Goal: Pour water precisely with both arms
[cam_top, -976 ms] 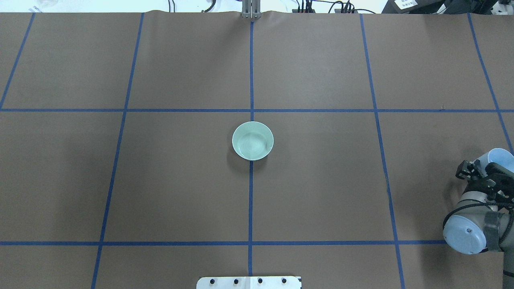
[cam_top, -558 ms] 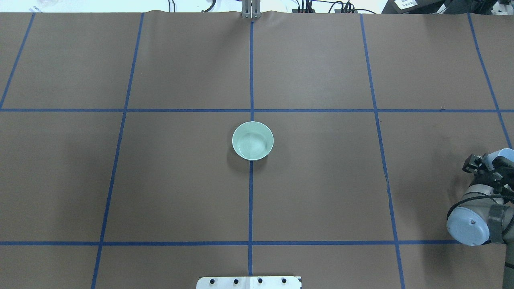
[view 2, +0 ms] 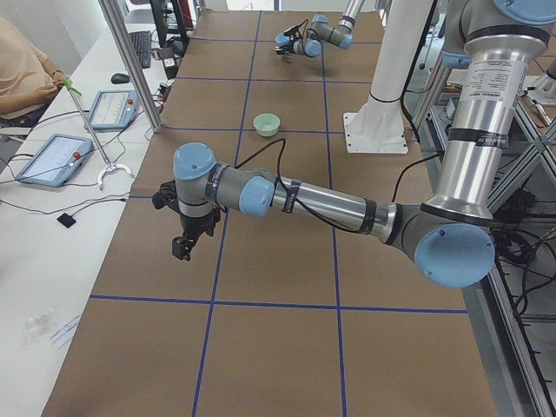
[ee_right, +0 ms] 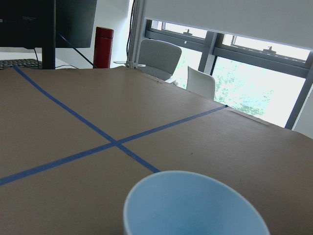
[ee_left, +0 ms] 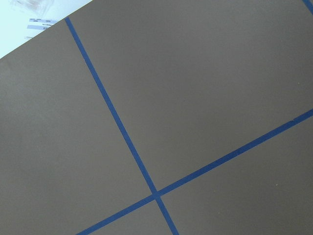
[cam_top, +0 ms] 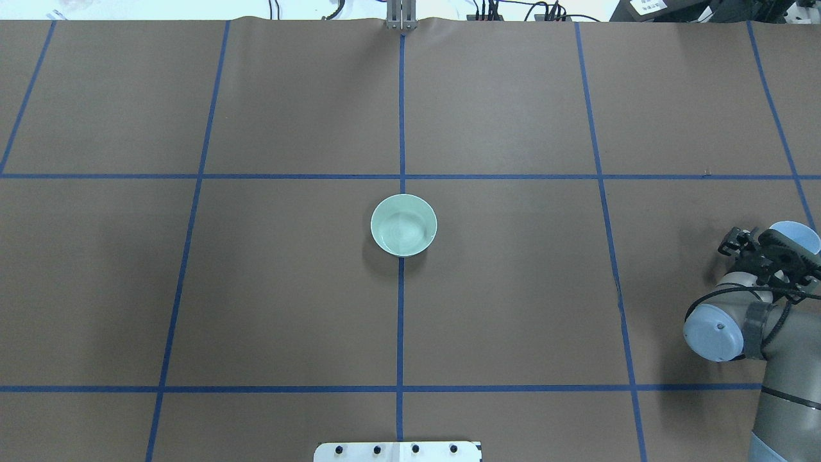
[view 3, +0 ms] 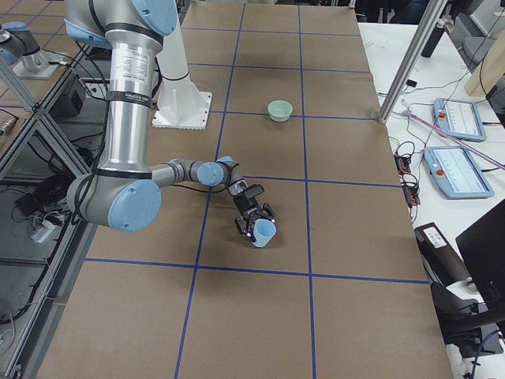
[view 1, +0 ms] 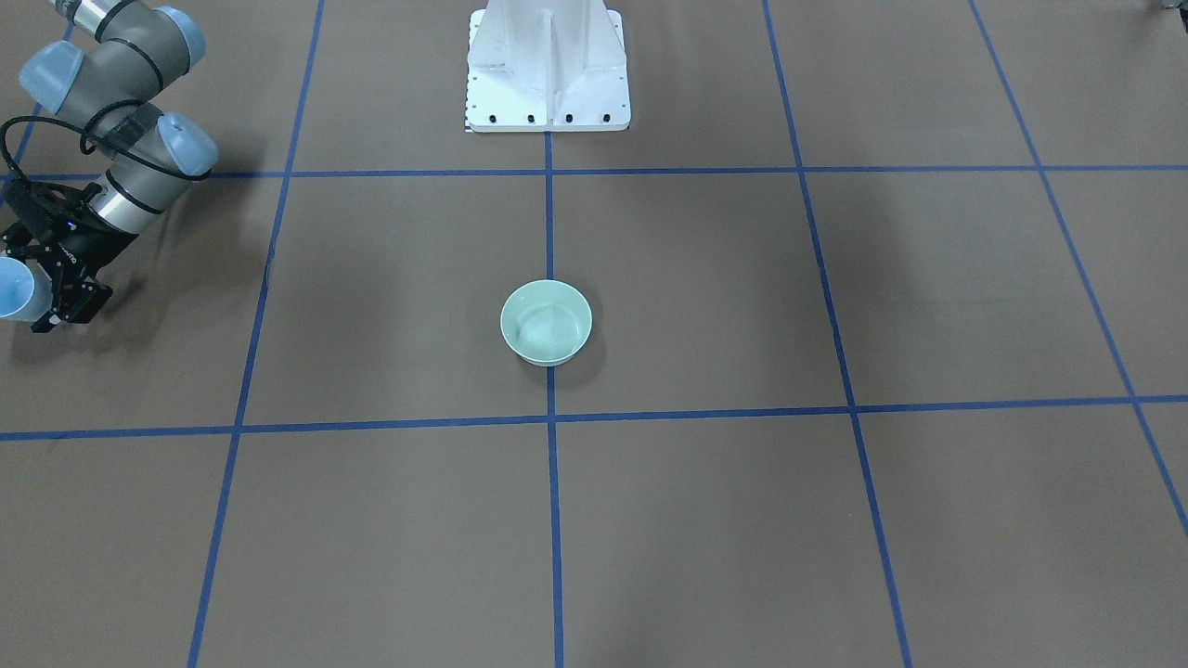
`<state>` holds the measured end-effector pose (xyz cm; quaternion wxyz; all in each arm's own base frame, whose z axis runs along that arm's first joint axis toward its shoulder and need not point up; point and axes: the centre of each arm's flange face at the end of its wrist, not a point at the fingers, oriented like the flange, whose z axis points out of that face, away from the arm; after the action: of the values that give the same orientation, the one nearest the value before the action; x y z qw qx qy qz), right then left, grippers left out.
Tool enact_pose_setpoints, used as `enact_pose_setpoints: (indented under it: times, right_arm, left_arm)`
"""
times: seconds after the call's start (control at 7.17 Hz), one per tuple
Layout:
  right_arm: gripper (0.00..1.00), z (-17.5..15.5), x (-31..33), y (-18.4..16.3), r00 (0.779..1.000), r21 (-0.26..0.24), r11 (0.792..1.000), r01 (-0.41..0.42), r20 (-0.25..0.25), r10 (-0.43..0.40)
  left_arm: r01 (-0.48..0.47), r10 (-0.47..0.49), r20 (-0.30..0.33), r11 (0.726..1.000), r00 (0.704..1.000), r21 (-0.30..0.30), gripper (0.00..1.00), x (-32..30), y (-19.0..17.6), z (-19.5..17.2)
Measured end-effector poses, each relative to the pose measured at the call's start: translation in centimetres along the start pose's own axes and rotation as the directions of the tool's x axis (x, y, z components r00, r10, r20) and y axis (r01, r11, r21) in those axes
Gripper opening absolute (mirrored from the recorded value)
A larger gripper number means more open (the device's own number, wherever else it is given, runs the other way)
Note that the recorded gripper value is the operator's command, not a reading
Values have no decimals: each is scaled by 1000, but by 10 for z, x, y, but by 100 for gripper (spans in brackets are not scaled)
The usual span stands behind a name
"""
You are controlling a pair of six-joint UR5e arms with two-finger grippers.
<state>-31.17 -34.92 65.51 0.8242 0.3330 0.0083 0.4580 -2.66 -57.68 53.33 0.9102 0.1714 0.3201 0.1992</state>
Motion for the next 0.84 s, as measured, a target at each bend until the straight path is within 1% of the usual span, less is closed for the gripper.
enact_pose_setpoints:
  times: [0.14, 0.28, 0.42, 0.56, 0.84]
  right_arm:
    - [85, 5, 2, -2, 1000, 12, 1000, 4, -5, -4]
    - [54, 10, 6, -4, 1000, 24, 1000, 7, -7, -7]
    - [16, 12, 8, -6, 1000, 29, 1000, 7, -7, -7]
    - [0, 13, 8, -8, 1000, 33, 999, 4, -8, -3]
    - [0, 16, 4, -18, 1000, 54, 998, -13, 1, 13]
  left_arm:
    - [2, -2, 0, 1000, 1000, -1, 100, 0, 0, 0]
    - [5, -5, 0, 1000, 1000, -1, 100, 0, 0, 0]
    - [6, -6, -1, 1000, 1000, -1, 100, 0, 0, 1]
    - [8, -8, -1, 1000, 1000, -2, 100, 0, 0, 1]
    - [18, -18, -5, 1000, 1000, -10, 100, -2, 3, 4]
